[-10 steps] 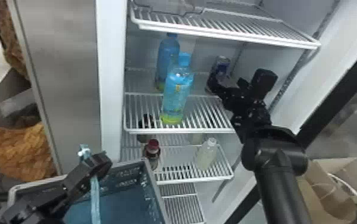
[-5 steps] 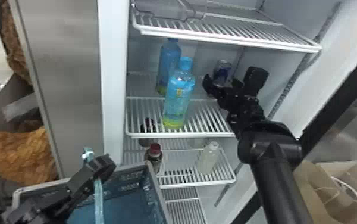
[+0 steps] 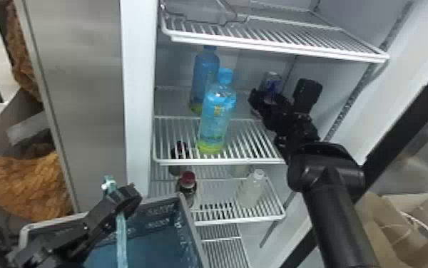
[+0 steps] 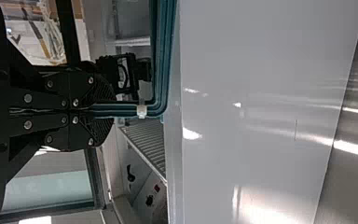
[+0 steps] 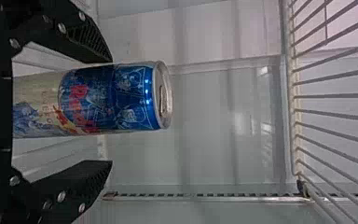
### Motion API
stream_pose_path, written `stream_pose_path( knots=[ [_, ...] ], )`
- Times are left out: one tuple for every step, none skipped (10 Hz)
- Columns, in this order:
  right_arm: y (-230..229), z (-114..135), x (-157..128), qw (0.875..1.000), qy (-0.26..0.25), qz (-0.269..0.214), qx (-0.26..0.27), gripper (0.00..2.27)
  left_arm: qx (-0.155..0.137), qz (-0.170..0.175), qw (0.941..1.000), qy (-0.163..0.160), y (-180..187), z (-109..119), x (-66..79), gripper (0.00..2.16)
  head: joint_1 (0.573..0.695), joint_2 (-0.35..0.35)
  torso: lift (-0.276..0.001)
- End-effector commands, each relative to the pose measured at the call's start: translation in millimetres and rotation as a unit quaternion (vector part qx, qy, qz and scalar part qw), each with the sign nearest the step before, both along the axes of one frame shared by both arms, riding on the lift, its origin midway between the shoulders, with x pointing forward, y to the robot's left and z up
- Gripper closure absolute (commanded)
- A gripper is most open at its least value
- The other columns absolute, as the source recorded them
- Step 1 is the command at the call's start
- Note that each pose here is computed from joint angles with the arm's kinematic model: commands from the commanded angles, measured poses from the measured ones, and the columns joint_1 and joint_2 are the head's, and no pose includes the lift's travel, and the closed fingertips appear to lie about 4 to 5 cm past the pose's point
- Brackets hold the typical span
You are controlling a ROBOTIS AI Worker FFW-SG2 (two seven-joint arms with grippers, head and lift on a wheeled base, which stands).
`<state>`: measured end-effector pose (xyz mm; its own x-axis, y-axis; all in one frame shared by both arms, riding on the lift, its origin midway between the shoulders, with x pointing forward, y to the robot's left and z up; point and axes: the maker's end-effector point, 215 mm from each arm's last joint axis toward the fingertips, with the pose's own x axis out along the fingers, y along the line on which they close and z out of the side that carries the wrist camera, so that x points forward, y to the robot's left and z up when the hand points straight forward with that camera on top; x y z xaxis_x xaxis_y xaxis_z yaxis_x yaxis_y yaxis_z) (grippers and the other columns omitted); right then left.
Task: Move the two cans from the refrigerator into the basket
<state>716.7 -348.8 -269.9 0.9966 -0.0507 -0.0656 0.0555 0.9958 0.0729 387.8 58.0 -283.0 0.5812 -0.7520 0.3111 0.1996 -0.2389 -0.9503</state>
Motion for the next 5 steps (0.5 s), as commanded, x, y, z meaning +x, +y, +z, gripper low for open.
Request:
stream_pose_path(
  knots=[
    [-0.8, 2.0, -0.2, 1.000, 0.000, -0.001, -0.009, 1.29, 0.000, 0.000, 1.0000, -0.001, 0.4, 1.0, 0.6, 1.20, 0.626, -0.281, -0.035],
    [-0.9, 6.7, -0.1, 1.000, -0.004, -0.001, -0.016, 1.28, 0.000, -0.001, 1.0000, -0.001, -0.5, 1.1, 0.2, 1.20, 0.626, -0.282, -0.035],
    [-1.7, 10.3, -1.3, 1.000, -0.007, -0.001, -0.019, 1.28, 0.000, -0.001, 1.0000, 0.000, -0.5, 0.1, -0.5, 1.20, 0.623, -0.282, -0.035],
    [-2.8, 10.6, -5.7, 1.000, -0.010, -0.002, -0.019, 1.28, -0.002, 0.000, 1.0000, -0.001, 0.6, 0.9, -0.2, 1.20, 0.621, -0.283, -0.035],
    [-0.4, 14.2, -13.5, 1.000, -0.017, 0.001, -0.021, 1.28, -0.002, 0.000, 1.0000, -0.001, 0.6, 0.9, -0.2, 1.20, 0.621, -0.284, -0.035]
  ],
)
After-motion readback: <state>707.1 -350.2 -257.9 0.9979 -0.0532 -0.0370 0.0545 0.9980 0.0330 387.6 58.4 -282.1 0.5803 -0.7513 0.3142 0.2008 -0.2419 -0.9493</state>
